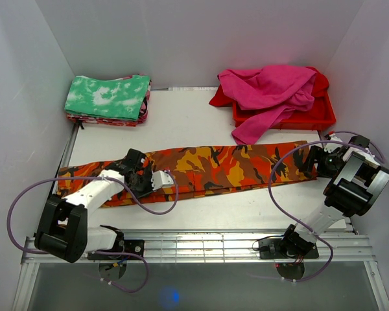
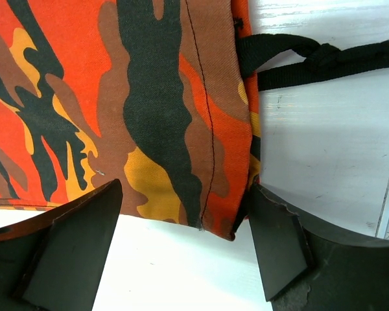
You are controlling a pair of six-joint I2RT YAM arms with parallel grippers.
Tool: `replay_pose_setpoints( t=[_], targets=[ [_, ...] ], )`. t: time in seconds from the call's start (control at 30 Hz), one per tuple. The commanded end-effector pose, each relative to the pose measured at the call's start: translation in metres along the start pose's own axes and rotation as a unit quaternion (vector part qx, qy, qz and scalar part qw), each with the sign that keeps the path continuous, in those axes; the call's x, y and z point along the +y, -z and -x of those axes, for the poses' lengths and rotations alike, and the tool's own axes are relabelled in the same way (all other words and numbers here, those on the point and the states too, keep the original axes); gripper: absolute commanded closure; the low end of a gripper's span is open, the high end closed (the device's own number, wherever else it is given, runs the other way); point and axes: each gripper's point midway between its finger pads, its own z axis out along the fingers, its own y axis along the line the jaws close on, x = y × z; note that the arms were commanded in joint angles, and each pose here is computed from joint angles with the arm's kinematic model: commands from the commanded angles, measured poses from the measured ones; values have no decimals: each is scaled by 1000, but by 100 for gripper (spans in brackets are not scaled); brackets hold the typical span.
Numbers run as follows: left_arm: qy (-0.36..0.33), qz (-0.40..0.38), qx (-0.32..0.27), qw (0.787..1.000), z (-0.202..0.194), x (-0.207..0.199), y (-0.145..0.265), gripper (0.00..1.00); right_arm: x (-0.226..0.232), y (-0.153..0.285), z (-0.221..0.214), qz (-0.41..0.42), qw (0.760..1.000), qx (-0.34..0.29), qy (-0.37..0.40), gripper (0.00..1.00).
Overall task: Fold and stack the trousers
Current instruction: Fold the trousers
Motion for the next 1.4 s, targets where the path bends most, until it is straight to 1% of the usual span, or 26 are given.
replay_pose_setpoints(
  t=[0.0, 0.17, 0.27, 0.43, 0.57, 0.6, 0.7, 0.77, 0.83, 0.9, 0.93, 0.97, 1.0, 1.03, 1.07, 1.13, 1.17, 1.2, 1.23, 1.37],
  targets=[
    [18, -53, 51, 997, -30, -31, 6, 100, -34, -6, -35, -75, 995, 66, -11, 16],
    [14, -54, 6, 998, -5, -27, 21, 100, -35, -5, -35, -77, 995, 68, -12, 17],
    [8, -67, -5, 998, 3, -30, 30, 100, -34, -5, -35, -76, 995, 68, -12, 17],
    [3, -104, -2, 995, 2, -44, 36, 100, -34, -6, -36, -76, 995, 69, -12, 17],
    [14, -153, -3, 988, 3, -60, 37, 100, -34, -6, -36, -76, 995, 70, -13, 17],
    [23, -178, 3, 984, 1, -69, 37, 100, -34, -6, -36, -76, 995, 70, -13, 17],
    [36, -210, 17, 977, -5, -79, 33, 100, -34, -6, -36, -76, 995, 70, -12, 17],
    [44, -224, 22, 973, -8, -84, 30, 100, -33, -6, -35, -75, 995, 69, -11, 18],
    [59, -234, 41, 970, -16, -86, 22, 100, -27, -5, -33, -64, 996, 65, -5, 18],
    [77, -230, 57, 969, -22, -83, 12, 100, -21, -4, -29, -53, 997, 58, 6, 20],
    [103, -228, 66, 966, -23, -81, 4, 100, -15, -2, -26, -43, 998, 51, 18, 21],
    [109, -210, 80, 968, -27, -74, -2, 100, -10, 0, -22, -36, 998, 47, 28, 21],
    [107, -182, 72, 975, -23, -59, -10, 100, -7, 1, -20, -34, 998, 45, 32, 22],
    [115, -170, 78, 976, -23, -52, -16, 100, -1, 3, -18, -25, 998, 43, 43, 23],
    [110, -151, 90, 978, -26, -44, -20, 100, 3, 4, -12, -20, 997, 40, 56, 24],
    [94, -121, 89, 984, -19, -23, -30, 100, 11, 8, -7, -8, 997, 38, 72, 28],
    [93, -120, 96, 984, -19, -18, -35, 100, 14, 12, 4, -3, 996, 27, 85, 28],
    [80, -111, 96, 986, -14, -11, -39, 100, 16, 15, 9, -3, 996, 22, 91, 29],
    [71, -102, 87, 988, -3, 0, -39, 100, 22, 18, 16, 5, 995, 11, 97, 32],
    [15, -94, 62, 993, 25, 5, -39, 100, 52, 27, 38, 31, 987, -3, 156, 40]
  ],
)
